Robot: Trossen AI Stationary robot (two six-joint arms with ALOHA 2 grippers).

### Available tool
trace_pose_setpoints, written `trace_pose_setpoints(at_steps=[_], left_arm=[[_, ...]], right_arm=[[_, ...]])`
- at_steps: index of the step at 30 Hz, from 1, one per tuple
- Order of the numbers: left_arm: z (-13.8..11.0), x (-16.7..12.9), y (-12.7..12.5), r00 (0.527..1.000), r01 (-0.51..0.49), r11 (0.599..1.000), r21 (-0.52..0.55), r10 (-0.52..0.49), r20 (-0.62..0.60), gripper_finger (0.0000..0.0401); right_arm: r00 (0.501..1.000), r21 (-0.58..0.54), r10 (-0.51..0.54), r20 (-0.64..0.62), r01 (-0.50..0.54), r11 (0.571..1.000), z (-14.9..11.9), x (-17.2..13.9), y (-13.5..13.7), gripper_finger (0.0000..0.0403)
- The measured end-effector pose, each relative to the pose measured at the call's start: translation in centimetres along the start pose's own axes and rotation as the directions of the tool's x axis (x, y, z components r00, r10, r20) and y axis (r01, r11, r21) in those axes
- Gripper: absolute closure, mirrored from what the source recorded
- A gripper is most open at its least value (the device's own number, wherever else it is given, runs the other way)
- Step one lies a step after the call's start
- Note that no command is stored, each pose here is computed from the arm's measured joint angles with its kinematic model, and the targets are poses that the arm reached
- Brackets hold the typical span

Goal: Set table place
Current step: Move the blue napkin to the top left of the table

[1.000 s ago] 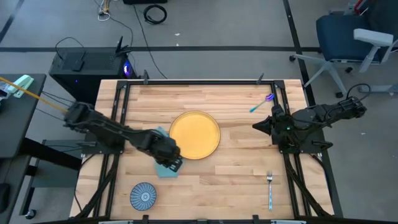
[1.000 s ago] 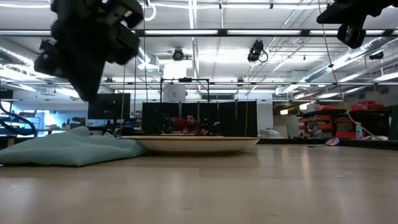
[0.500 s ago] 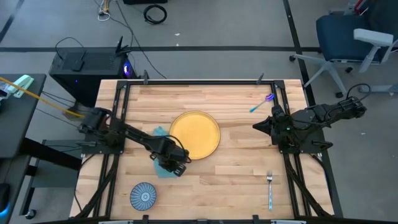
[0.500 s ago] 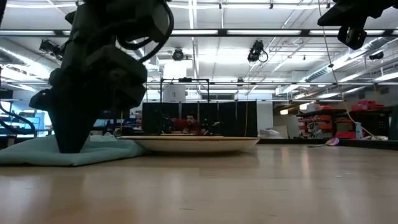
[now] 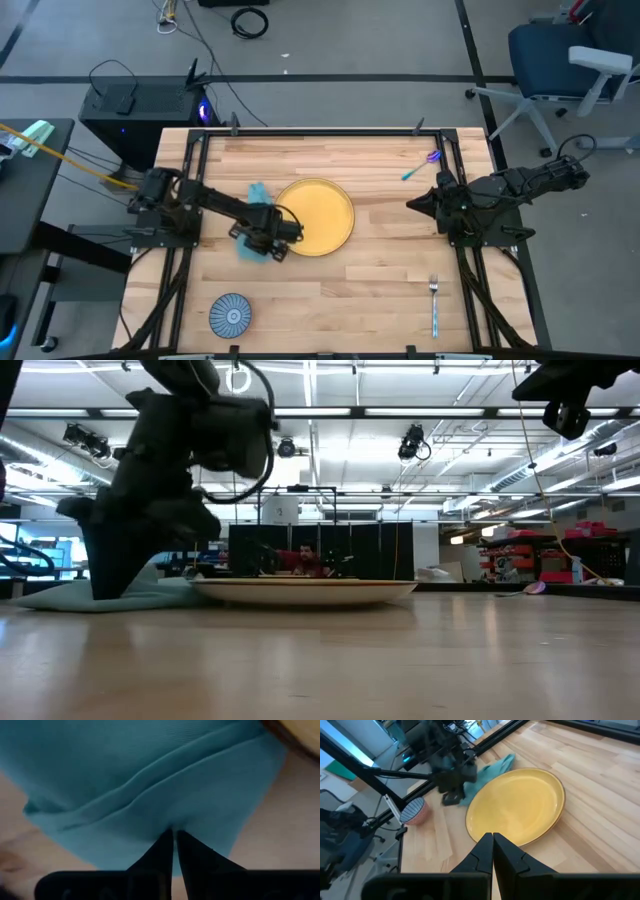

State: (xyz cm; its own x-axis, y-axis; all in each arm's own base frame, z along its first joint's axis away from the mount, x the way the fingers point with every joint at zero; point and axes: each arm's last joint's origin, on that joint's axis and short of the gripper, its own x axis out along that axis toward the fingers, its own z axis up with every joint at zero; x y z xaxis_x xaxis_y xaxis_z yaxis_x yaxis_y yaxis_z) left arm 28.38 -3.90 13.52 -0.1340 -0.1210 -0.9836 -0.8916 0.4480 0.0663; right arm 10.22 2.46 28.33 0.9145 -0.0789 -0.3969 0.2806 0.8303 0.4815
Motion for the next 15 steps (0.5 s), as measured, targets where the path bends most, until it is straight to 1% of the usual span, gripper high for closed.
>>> trace_pose_setpoints(at_steps=[2,9,15], left_arm=[[1.0,-0.1,0.6,1.000,-0.024,1.000,-0.018,0.024,0.010,0.0369],[5.1,-0.7,2.7,0.999,-0.020,0.998,-0.063,0.022,0.029,0.0365],[8.2,-1.0,5.4,0.998,-0.055,0.993,-0.102,0.055,-0.008,0.0371]], right_arm=[[1.000,0.000,0.007,-0.006,-0.007,1.000,0.0,0.0,0.0,0.0386],[1.000,0.007,0.019,-0.016,-0.019,1.000,0.0,0.0,0.1,0.0386],[1.000,0.007,0.019,-0.016,-0.019,1.000,0.0,0.0,0.1,0.0386]])
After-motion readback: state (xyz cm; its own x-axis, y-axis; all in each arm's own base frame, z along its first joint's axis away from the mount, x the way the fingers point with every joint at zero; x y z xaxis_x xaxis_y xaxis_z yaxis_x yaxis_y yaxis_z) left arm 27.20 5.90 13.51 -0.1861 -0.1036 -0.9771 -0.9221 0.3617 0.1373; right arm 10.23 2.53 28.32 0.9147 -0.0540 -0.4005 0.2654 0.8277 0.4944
